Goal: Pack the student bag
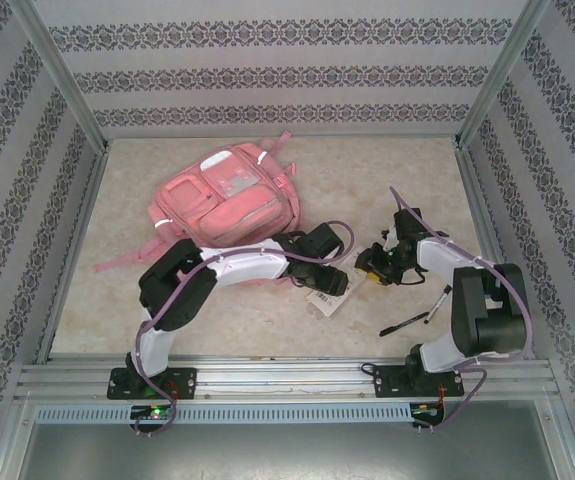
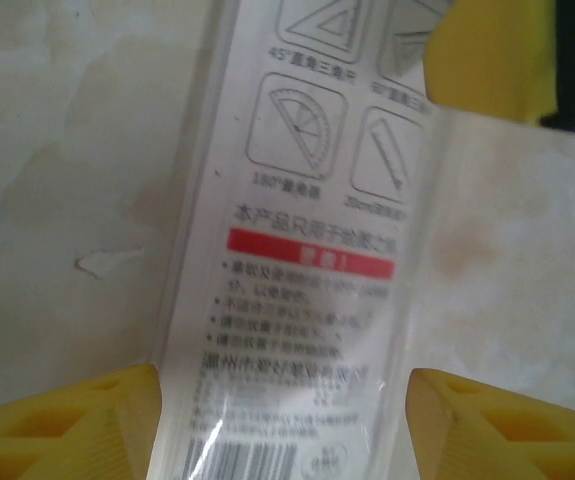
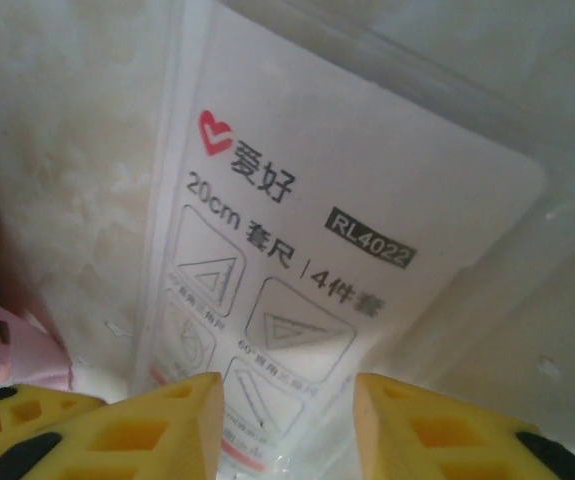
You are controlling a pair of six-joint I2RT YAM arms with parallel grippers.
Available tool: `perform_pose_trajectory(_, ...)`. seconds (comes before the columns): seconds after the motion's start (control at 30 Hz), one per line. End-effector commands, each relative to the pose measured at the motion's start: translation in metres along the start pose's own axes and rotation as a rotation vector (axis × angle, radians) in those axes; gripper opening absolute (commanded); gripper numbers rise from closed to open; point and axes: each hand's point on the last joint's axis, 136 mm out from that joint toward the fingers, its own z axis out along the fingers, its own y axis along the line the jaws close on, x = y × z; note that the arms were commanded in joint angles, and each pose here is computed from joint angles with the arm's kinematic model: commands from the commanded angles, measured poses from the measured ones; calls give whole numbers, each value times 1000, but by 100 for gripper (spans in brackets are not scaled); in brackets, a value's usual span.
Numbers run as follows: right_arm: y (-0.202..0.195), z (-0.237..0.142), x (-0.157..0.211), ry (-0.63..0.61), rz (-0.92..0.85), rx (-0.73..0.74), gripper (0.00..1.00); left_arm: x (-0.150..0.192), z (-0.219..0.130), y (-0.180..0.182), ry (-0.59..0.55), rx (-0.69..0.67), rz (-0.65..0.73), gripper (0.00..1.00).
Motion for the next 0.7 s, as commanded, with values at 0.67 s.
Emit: perform_pose_trajectory(0.67,42,39,28,208,0,-253,21,29,43,-1,190,92,-186,54)
